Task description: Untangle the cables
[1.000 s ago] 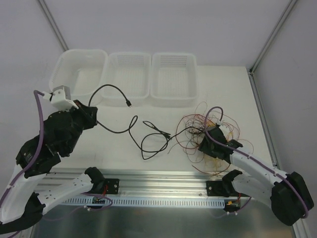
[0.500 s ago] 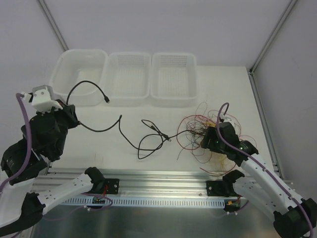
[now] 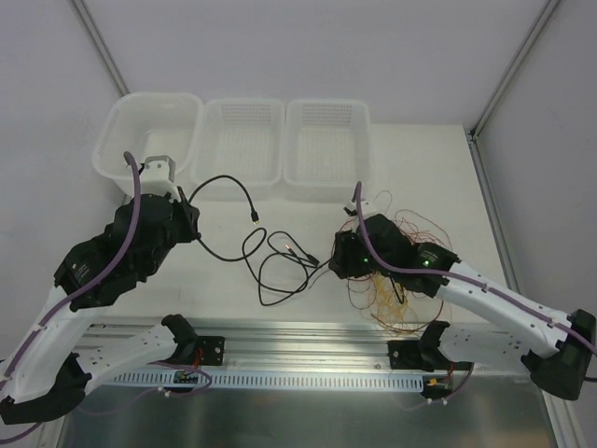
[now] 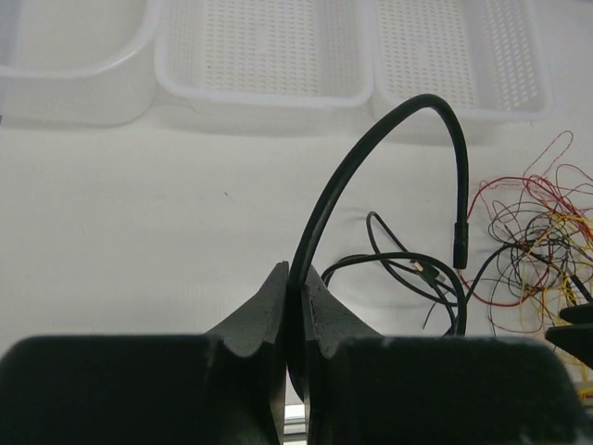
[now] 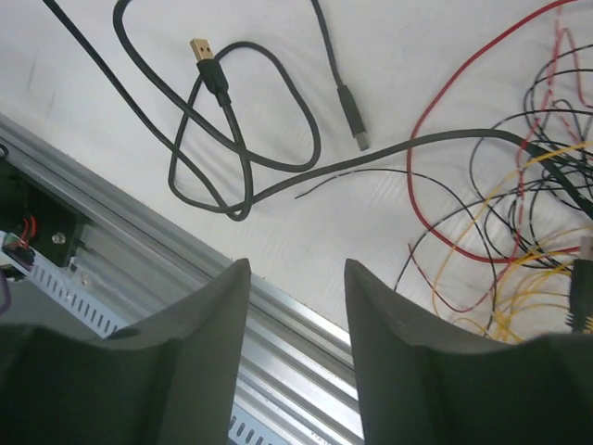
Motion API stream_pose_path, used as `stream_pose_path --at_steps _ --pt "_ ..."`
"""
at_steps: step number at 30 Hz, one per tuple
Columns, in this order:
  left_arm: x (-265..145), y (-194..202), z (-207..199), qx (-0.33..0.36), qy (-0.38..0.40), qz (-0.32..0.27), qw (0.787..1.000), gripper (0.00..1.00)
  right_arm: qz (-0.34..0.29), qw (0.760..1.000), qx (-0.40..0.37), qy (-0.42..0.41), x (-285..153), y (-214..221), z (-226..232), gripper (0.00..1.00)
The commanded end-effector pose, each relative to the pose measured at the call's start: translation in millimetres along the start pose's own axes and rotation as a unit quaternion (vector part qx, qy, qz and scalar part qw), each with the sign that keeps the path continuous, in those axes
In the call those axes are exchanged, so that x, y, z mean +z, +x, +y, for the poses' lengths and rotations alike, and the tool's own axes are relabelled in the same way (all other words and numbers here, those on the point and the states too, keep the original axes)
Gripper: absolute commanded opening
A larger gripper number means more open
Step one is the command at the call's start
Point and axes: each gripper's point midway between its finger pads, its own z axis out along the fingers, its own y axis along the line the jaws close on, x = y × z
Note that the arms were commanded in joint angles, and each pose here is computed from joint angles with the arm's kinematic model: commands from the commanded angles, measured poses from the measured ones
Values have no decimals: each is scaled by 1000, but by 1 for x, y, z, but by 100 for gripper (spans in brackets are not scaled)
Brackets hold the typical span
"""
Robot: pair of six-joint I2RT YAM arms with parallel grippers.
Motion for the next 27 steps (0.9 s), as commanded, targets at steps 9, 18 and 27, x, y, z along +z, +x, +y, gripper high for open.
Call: stream_pose_path --at_steps 9,18,27 --pt "-7 5 -7 -35 30 2 999 0 -5 1000 -16 -8 61 -6 42 40" --pt "-4 15 -7 -36 30 12 999 0 23 998 -26 -61 86 12 70 39" --pt "-4 17 -8 -40 32 15 999 0 51 998 -13 -28 109 33 59 37"
